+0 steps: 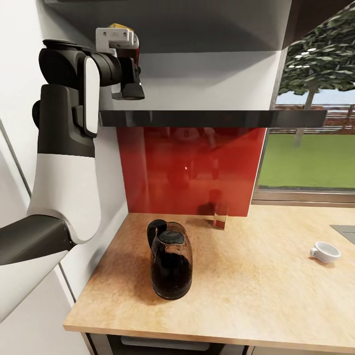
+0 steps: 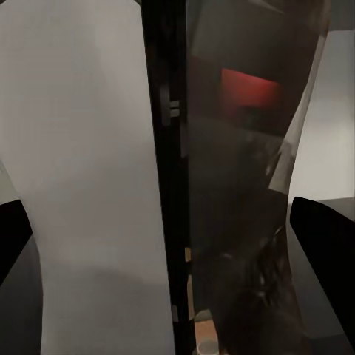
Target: Set up a coffee station on the kitchen countertop: keep the coffee maker on the countertop, move the bottle of coffee from the kitchen shelf to the counter next to the coffee maker, place a paper coffee filter on top of the coffee maker, put the saucer next to the coffee maker with the coffee cup on the saucer, and place the electric kettle next to the coffee maker.
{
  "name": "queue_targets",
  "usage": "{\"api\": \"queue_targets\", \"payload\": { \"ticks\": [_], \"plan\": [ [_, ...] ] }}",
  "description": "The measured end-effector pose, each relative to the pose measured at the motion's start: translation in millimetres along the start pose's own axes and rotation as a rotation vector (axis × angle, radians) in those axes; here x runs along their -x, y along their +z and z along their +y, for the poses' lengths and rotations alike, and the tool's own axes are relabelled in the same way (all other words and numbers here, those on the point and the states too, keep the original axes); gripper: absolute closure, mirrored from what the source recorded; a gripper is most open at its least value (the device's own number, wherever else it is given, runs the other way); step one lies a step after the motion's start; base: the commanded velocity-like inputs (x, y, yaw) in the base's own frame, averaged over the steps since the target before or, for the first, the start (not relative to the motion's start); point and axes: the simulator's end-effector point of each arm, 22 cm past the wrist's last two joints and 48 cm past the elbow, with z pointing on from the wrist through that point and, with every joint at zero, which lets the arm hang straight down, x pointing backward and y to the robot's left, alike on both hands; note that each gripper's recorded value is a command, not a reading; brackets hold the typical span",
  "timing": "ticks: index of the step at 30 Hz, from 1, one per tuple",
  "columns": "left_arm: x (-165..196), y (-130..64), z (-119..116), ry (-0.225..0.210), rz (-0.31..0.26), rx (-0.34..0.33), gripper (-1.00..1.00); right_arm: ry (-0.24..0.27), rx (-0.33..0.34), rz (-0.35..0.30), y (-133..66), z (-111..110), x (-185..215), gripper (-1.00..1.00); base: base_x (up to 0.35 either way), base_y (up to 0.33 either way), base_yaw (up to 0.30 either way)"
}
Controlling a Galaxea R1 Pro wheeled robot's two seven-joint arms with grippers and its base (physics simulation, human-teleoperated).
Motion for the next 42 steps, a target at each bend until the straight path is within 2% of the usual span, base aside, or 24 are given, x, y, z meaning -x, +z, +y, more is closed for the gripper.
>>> {"api": "queue_targets", "payload": {
  "ticks": [13,20,36,42],
  "plan": [
    [0.2,0.0,-0.2,-0.001,-0.001,-0.001,1.00,0.001,0.001,0.001,0.4,0.9,-0.4,-1.00,-0.058,0.000,0.000],
    [0.1,0.1,-0.1,-0.001,-0.001,-0.001,1.00,0.011,0.024,0.015,3.6,13.7,-7.3,-1.00,-0.174,0.000,0.000],
    [1.0,-0.6,-0.2,-0.001,-0.003,-0.001,1.00,0.009,0.026,0.015,3.2,13.7,-7.2,-1.00,-0.088,-0.001,0.000],
    [0.6,-0.3,-0.3,-0.001,-0.002,-0.001,1.00,0.008,0.028,0.016,3.2,14.1,-7.6,-1.00,-0.032,-0.025,-0.187]
  ]
}}
